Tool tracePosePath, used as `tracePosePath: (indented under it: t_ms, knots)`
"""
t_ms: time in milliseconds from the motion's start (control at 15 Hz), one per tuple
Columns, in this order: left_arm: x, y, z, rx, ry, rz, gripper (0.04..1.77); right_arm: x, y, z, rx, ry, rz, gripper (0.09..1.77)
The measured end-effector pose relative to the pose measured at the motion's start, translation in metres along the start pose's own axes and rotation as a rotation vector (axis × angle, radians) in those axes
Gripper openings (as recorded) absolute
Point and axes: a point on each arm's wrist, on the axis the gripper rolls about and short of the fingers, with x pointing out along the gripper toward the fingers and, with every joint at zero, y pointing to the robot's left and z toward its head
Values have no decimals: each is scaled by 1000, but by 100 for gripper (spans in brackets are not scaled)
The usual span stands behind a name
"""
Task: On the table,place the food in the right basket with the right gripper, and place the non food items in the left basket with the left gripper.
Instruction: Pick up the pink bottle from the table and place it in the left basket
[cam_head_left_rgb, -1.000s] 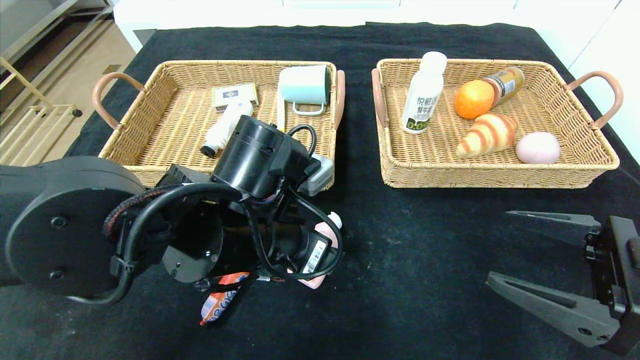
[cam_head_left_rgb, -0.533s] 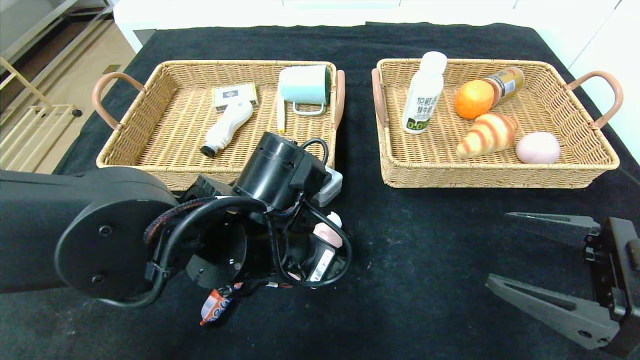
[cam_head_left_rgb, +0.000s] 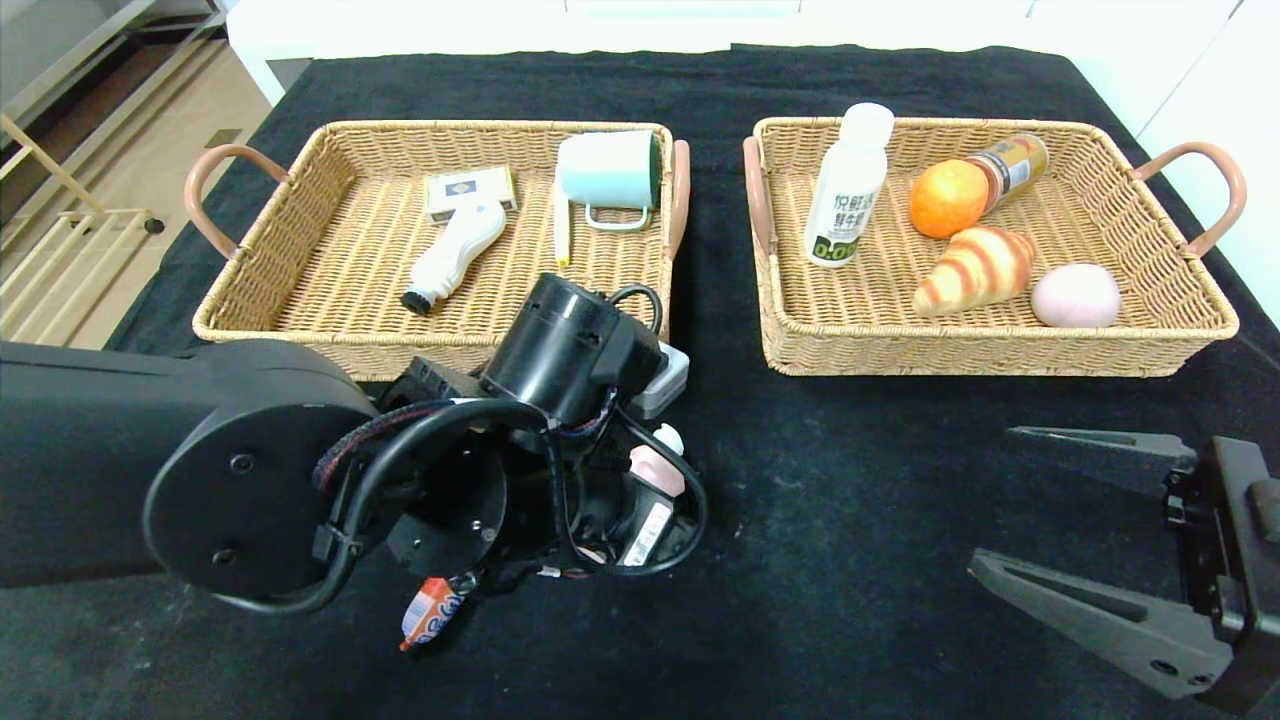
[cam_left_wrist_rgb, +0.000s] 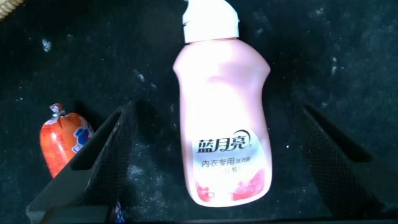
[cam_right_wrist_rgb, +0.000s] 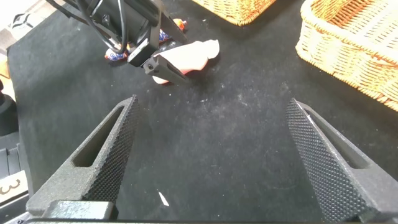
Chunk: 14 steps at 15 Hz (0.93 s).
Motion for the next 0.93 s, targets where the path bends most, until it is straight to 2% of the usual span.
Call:
tracePosePath:
  t_ms: [333,467,667,800,933]
  knots:
    - [1,0,-1,3,7,0,171,2,-1,-1,2,5,-1,171]
    - [2,0,-1,4,8,0,133,2,-1,-1,4,8,-1,171]
    - [3,0,-2,4,12,0,94,2,-1,-2,6,11,-1,171]
    - [3,0,-2,5,13,-1,84,3,-1,-2,6,13,0,171]
    - [3,0,-3,4,13,0,84,3,-1,-3,7,14,1,171]
